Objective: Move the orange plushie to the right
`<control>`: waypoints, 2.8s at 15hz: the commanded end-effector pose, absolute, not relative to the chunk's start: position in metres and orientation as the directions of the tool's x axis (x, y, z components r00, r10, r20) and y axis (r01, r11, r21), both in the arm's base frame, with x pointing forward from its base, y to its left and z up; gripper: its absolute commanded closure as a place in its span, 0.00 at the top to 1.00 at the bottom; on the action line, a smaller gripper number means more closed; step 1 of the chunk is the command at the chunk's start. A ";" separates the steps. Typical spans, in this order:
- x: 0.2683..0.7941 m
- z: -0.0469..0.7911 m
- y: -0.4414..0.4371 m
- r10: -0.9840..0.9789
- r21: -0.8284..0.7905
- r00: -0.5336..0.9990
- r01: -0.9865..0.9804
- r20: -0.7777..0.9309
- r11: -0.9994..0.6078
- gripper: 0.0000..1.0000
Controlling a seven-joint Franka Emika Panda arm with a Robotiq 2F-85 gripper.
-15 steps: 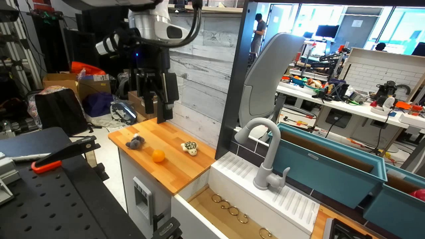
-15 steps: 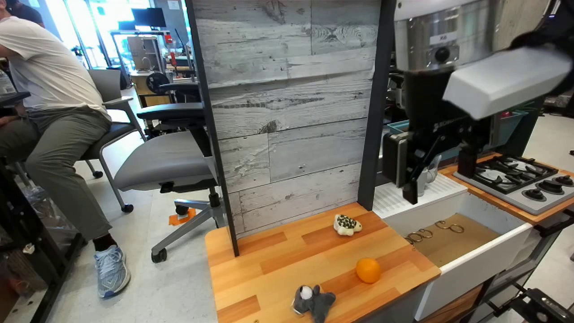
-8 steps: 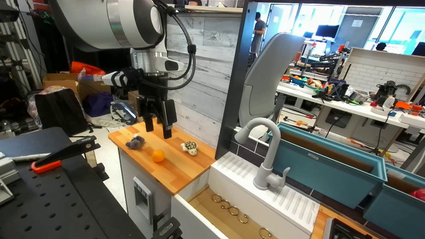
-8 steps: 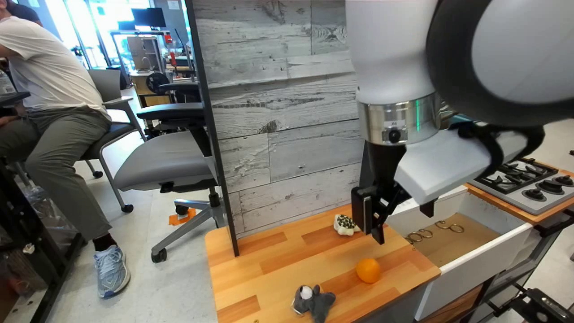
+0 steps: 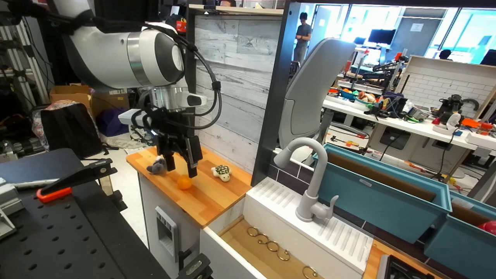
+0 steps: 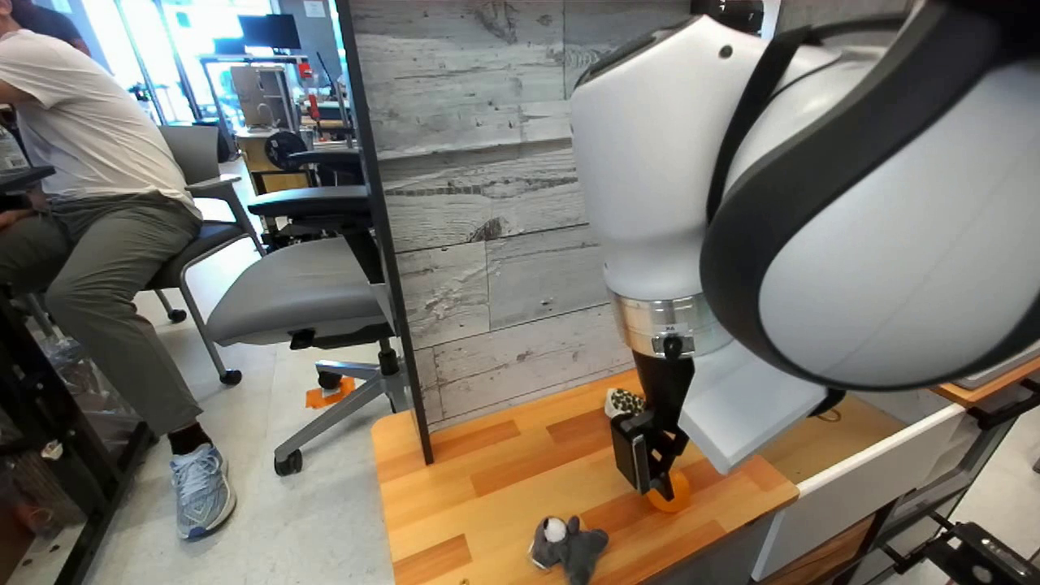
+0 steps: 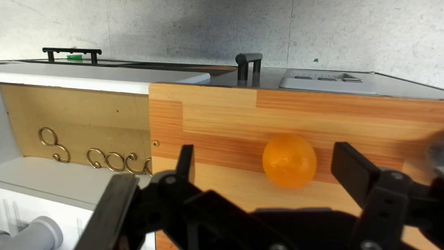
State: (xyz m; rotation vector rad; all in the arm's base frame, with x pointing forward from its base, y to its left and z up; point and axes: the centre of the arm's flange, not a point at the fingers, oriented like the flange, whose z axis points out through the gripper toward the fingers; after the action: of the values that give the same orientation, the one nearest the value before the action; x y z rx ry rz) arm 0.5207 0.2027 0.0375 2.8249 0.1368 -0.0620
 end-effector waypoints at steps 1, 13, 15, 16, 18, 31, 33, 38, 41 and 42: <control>0.536 0.013 0.199 0.139 0.313 0.990 0.141 -0.031 -0.939 1.00; 0.544 -0.013 0.212 0.214 0.243 0.974 0.225 -0.069 -0.944 0.56; 0.543 -0.021 0.208 0.204 0.247 0.975 0.219 -0.085 -0.944 0.42; 0.543 -0.021 0.210 0.200 0.247 0.975 0.218 -0.095 -0.944 0.33; 0.545 -0.017 0.215 0.197 0.248 0.976 0.215 -0.094 -0.945 0.20; 0.563 0.046 0.173 -0.057 0.309 0.985 -0.005 -0.160 -0.951 0.20; 0.569 0.039 0.160 -0.101 0.347 0.981 -0.039 -0.163 -0.937 0.20; 0.573 0.014 0.129 -0.189 0.434 0.963 -0.088 -0.194 -0.896 0.20; 0.575 -0.007 0.123 -0.204 0.470 0.956 -0.085 -0.209 -0.879 0.20; 0.575 -0.013 0.122 -0.203 0.478 0.956 -0.080 -0.211 -0.875 0.20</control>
State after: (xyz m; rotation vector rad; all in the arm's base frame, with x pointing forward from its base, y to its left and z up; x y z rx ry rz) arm 0.5629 0.1220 0.0056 2.6784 -0.1942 -0.3345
